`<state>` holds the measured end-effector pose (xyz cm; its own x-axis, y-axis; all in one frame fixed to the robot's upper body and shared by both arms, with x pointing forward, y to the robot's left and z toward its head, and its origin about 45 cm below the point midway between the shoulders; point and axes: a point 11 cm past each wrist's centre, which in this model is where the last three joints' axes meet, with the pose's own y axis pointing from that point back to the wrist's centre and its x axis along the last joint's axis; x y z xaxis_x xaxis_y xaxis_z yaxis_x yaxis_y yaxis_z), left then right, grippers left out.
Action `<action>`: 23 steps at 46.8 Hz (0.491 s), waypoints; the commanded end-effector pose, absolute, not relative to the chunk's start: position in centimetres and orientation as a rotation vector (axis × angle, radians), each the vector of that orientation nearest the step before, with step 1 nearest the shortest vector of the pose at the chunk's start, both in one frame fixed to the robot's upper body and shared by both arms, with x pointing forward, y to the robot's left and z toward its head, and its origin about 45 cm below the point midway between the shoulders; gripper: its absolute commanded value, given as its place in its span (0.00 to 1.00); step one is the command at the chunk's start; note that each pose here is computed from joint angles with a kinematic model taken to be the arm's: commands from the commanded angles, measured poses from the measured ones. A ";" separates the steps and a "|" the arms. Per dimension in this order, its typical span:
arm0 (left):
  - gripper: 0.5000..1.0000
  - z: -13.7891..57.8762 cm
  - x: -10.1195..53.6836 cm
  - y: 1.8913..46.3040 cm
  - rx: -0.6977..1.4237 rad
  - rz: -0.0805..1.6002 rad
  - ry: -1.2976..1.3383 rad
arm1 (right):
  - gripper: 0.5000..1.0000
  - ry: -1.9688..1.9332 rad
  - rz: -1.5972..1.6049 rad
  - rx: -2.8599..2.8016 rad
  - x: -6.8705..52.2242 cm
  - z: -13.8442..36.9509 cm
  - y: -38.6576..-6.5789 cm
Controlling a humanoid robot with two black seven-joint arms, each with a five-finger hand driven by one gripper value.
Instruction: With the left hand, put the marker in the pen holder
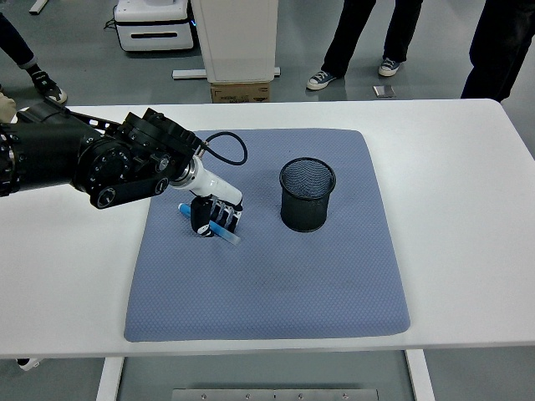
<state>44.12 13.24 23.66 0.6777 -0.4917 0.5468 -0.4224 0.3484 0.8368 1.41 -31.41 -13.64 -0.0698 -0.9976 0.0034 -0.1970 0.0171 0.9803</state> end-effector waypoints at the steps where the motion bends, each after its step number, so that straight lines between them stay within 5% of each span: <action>1: 0.24 23.7 44.1 13.2 1.264 -0.054 -0.890 | 1.00 -1.412 -1.152 1.313 1.4 -13.6 -31.4; 23: 0.05 23.7 44.1 13.3 1.266 -0.056 -0.891 | 1.00 -1.412 -1.152 1.313 1.4 -13.6 -31.4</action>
<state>44.13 13.26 23.68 0.6761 -0.4942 0.5464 -0.4228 0.3471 0.8371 1.41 -31.41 -13.64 -0.0698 -0.9976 0.0034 -0.1970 0.0171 0.9803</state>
